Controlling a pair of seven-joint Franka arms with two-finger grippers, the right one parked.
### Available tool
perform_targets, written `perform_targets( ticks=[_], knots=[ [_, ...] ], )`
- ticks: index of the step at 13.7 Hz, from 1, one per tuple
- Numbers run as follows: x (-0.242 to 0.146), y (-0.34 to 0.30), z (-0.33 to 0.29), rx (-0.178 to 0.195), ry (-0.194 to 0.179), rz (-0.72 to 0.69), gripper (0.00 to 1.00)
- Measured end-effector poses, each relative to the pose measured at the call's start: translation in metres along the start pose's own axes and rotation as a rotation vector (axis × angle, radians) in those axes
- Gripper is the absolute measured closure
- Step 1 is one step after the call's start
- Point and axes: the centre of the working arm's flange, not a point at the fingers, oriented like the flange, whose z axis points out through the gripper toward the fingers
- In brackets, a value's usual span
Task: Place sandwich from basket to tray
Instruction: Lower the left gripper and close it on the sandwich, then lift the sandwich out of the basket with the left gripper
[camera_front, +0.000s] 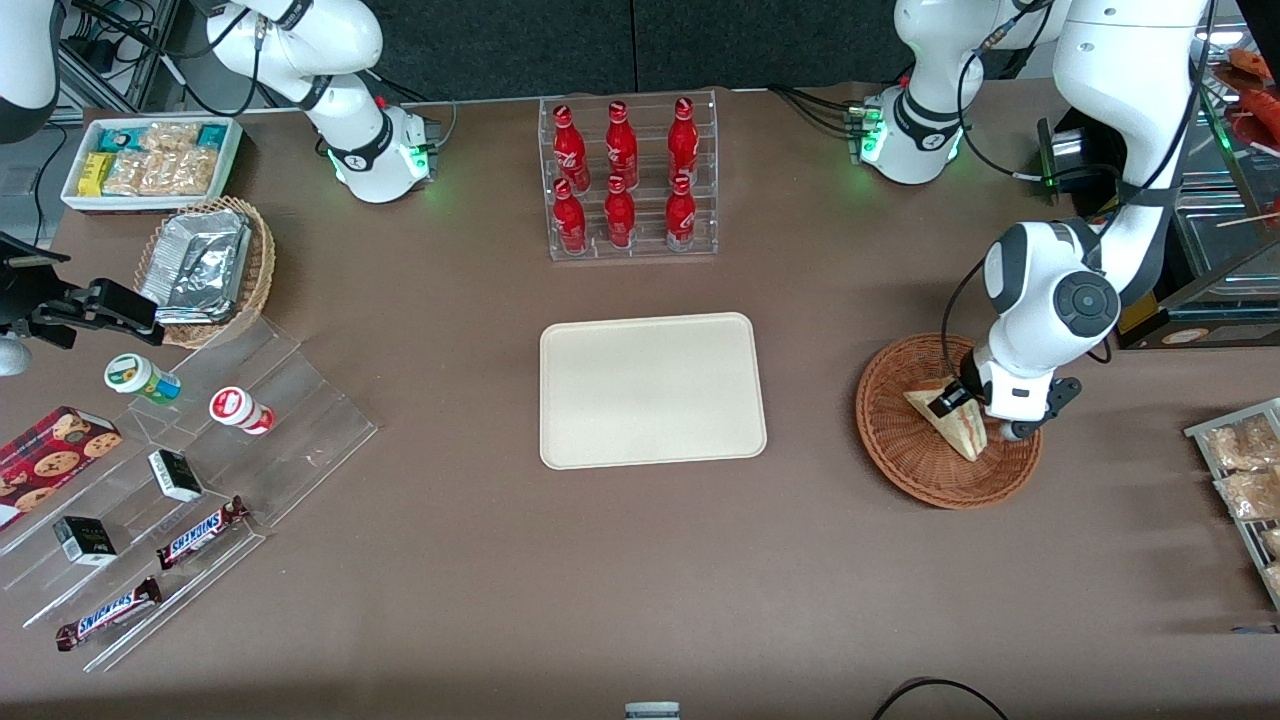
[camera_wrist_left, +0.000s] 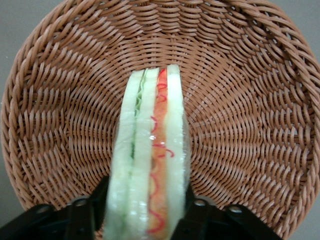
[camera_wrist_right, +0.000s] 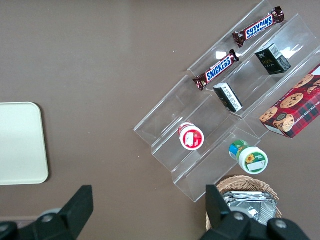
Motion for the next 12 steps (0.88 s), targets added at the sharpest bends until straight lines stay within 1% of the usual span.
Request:
perform_targets(
  ticks=[1,2,3,6,9,11,12],
  knots=[
    [-0.002,0.002,0.0,0.001,-0.001,0.005,0.53],
    [-0.003,0.005,-0.001,0.0,0.0,0.011,0.62],
    [-0.003,0.008,-0.004,0.001,0.0,0.016,0.66],
    [0.003,0.02,-0.024,0.015,-0.014,0.025,0.72],
    [0.007,0.046,-0.066,0.027,-0.026,0.058,0.84],
    [-0.011,0.08,-0.091,0.023,-0.019,0.12,0.84],
    [-0.027,0.099,-0.098,0.022,-0.016,0.162,0.84]
  ],
)
